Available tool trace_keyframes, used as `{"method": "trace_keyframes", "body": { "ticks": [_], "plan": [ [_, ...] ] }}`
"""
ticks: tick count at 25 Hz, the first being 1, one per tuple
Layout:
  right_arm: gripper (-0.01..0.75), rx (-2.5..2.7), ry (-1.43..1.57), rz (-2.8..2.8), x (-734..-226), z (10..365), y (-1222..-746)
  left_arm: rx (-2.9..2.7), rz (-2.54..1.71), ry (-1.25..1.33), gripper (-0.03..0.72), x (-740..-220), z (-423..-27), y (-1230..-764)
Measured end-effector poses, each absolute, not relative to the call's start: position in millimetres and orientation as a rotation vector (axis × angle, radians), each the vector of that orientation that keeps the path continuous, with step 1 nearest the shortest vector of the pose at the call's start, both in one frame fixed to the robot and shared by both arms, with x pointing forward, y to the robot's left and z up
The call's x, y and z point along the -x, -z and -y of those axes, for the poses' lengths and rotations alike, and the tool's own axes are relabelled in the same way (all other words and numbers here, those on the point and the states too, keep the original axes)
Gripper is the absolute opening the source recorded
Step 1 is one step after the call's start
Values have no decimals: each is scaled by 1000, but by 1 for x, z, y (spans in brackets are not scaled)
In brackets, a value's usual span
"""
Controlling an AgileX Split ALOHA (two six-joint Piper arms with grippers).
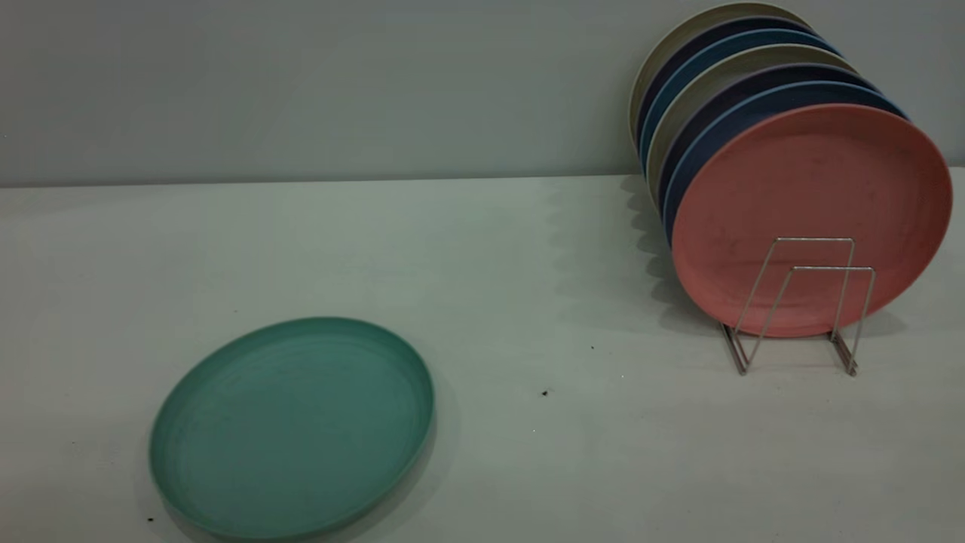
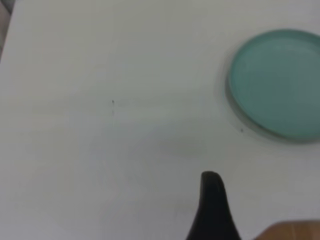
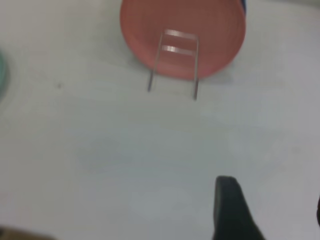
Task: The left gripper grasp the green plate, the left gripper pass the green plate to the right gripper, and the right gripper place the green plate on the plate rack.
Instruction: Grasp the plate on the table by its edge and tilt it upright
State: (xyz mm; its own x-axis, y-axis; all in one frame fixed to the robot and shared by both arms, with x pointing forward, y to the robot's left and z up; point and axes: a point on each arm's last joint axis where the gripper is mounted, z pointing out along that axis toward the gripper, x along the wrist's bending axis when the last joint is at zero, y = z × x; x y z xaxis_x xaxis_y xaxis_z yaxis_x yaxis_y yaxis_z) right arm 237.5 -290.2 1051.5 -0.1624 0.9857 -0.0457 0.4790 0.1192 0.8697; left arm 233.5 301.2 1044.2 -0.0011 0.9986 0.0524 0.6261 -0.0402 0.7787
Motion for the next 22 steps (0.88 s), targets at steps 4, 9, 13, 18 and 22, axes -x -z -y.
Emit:
{"method": "trace_keyframes", "body": {
  "ticks": [4,9,13,18,22],
  "plan": [
    [421,-1486,-950,-1743,-269,290,-1066,-1741,-1716,-820,582,-269,-302,-1065],
    [421,-1610,-834,-1863,-325,288,-1078,-1792,-1788,-666,582,-331,-301,-1085],
    [427,-1619,-804,-1944,-369,284,-1078,-1872,-1849,-540,582,-378,-301,-1083],
    [477,-1627,-953,-1996,-413,272,-1068,-1831,-1917,-353,582,-427,-296,-1057],
    [497,-1618,-1141,-2078,-440,257,-1056,-1758,-1885,-242,582,-455,-288,-1041]
  ]
}}
